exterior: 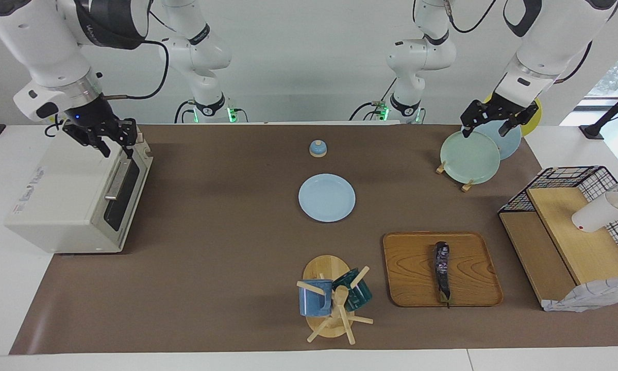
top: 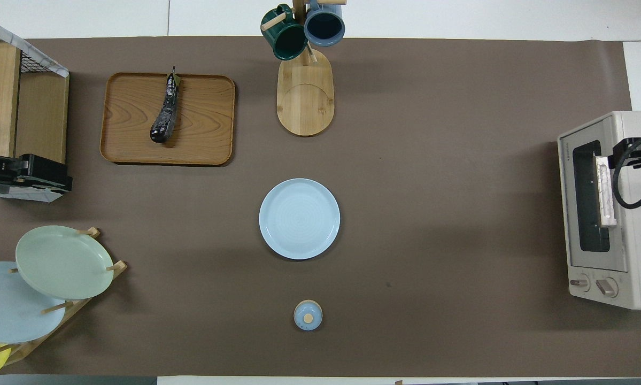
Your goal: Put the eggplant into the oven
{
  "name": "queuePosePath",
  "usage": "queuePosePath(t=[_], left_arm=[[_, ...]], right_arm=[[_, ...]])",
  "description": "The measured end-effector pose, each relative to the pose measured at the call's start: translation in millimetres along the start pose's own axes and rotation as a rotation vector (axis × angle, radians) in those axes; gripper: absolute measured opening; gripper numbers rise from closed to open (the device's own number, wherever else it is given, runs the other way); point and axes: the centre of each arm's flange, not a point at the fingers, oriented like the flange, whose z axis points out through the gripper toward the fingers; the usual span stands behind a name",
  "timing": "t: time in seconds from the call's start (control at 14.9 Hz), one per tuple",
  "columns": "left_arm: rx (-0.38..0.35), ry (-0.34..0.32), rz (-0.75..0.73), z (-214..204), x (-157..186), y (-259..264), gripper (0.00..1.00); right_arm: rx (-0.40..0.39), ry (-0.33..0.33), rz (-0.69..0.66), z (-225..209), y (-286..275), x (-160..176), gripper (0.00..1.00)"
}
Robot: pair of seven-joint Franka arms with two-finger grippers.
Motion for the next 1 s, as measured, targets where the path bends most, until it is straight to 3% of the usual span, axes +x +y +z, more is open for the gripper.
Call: queuePosePath(t=[0.2, 0.6, 1.0], left_arm=[[0.0, 0.0, 0.002, 3.6, 1.0, 0.6, 1.0], [-0.029, 0.034, 0.013, 42.2, 36.9, 10.2, 1.0], [-0.043, 0.042, 0.052, 133.8, 99.7, 33.5, 1.0]], right_arm=[[-0.021, -0.046, 0.005, 48.7, 7.9, -7.3, 0.01], [-0.131, -0.116, -0.018, 93.5, 23.6, -17.7, 0.01], [-0.143, -0.096, -0.027, 107.6, 25.1, -20.4, 0.01]])
